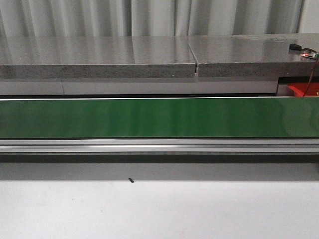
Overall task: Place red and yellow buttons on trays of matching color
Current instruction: 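Close the left gripper on a yellow button, then lower the yellow button onto the conveyor belt and open the left gripper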
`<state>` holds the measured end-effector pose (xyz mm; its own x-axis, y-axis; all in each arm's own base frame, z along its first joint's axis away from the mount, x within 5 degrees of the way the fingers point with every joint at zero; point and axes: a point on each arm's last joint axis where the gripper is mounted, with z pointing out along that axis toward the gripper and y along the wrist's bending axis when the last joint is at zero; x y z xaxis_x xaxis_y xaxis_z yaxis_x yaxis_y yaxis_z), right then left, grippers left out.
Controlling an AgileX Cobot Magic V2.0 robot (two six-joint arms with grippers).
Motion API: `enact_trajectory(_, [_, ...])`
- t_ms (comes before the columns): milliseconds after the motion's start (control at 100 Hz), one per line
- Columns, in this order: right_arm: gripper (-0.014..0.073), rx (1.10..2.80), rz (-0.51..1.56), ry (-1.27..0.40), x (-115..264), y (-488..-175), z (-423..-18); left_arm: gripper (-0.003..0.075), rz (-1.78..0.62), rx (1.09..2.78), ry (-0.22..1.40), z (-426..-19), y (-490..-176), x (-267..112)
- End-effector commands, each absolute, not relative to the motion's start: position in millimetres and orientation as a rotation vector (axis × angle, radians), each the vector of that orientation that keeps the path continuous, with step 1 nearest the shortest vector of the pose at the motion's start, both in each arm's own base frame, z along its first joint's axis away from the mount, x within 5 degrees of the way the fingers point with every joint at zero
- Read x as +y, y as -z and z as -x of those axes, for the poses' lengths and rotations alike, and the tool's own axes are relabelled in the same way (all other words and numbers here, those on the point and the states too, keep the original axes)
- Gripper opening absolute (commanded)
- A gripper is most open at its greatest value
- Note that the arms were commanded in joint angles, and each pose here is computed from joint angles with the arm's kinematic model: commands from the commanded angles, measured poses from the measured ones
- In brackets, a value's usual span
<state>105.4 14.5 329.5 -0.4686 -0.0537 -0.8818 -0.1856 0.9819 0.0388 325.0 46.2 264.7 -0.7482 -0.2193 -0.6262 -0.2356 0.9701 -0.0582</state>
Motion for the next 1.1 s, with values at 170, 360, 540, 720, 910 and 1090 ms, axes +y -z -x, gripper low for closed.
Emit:
enact_trajectory(170, [-0.0109, 1.974, 0.154, -0.137, 13, -343, -107, 0.0654, 0.32, 2.2, -0.048, -317, -328, 55])
enact_trajectory(360, [-0.0109, 1.974, 0.154, -0.137, 13, -343, -107, 0.065, 0.413, 2.109, -0.122, -318, -353, 91])
enact_trajectory(540, [-0.0109, 1.974, 0.154, -0.137, 13, -343, -107, 0.065, 0.517, 2.086, -0.193, -326, -353, 132])
enact_trajectory(720, [-0.0109, 1.974, 0.154, -0.137, 13, -343, -107, 0.065, 0.553, 2.149, -0.253, -346, -331, 163])
enact_trajectory(910, [-0.0109, 1.974, 0.154, -0.137, 13, -343, -107, 0.065, 0.585, 2.204, -0.262, -372, -302, 185])
enact_trajectory(1090, [-0.0109, 1.974, 0.154, -0.137, 13, -343, -107, 0.065, 0.592, 2.238, -0.256, -394, -279, 195])
